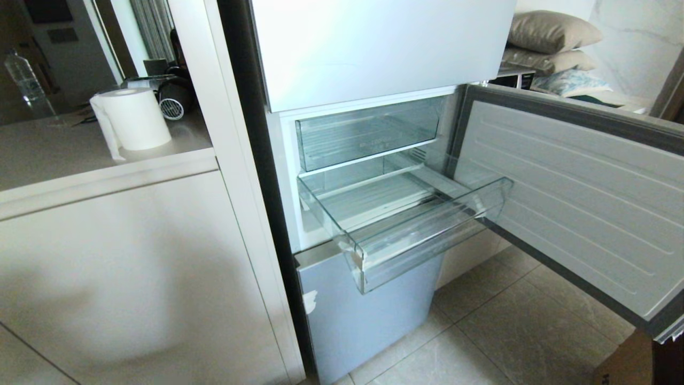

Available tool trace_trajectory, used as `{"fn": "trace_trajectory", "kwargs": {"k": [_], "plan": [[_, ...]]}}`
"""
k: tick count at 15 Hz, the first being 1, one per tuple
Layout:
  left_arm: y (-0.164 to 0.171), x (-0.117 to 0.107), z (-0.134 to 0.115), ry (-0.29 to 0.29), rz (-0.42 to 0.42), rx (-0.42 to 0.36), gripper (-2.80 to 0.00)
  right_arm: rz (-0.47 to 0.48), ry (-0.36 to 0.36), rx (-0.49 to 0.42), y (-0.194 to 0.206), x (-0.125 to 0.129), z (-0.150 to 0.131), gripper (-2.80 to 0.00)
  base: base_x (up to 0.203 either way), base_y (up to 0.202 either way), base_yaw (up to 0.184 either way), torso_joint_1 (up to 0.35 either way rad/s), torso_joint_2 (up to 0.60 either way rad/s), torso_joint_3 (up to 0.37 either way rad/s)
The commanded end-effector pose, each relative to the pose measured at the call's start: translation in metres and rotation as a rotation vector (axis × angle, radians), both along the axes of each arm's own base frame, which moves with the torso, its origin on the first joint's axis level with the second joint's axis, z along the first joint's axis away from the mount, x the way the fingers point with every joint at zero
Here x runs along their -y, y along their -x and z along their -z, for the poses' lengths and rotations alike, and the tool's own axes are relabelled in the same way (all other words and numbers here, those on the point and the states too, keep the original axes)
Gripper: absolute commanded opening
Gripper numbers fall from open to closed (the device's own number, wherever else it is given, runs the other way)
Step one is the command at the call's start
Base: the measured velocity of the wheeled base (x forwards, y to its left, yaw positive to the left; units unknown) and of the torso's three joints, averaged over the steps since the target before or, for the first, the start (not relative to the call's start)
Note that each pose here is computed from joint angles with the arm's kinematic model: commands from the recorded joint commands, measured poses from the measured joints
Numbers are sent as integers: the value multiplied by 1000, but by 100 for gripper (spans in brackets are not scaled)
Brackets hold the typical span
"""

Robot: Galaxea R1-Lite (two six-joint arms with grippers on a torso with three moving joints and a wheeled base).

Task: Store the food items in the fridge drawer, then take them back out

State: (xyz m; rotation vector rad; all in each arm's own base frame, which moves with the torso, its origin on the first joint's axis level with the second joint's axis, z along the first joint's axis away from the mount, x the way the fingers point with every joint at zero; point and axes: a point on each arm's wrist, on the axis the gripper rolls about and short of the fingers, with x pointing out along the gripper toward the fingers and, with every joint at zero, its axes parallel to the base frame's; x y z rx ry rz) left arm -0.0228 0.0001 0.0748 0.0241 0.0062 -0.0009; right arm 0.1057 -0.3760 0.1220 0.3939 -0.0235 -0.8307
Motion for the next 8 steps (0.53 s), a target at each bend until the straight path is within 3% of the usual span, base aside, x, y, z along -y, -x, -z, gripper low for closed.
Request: {"fn": "trace_trajectory", "kwargs": {"k": [1, 5, 8], "plan": [[0, 0, 0, -1, 1, -2, -280, -2, 97, 40, 6, -23, -45, -280, 0, 0, 0, 0, 0, 0], [0, 0, 0, -1, -1, -2, -280, -13, 189, 86, 19, -80, -95, -280, 0, 0, 0, 0, 0, 0], [0, 0, 0, 0, -1, -2, -280, -87, 270, 113, 31, -144, -128, -280, 0, 0, 0, 0, 0, 0]]}}
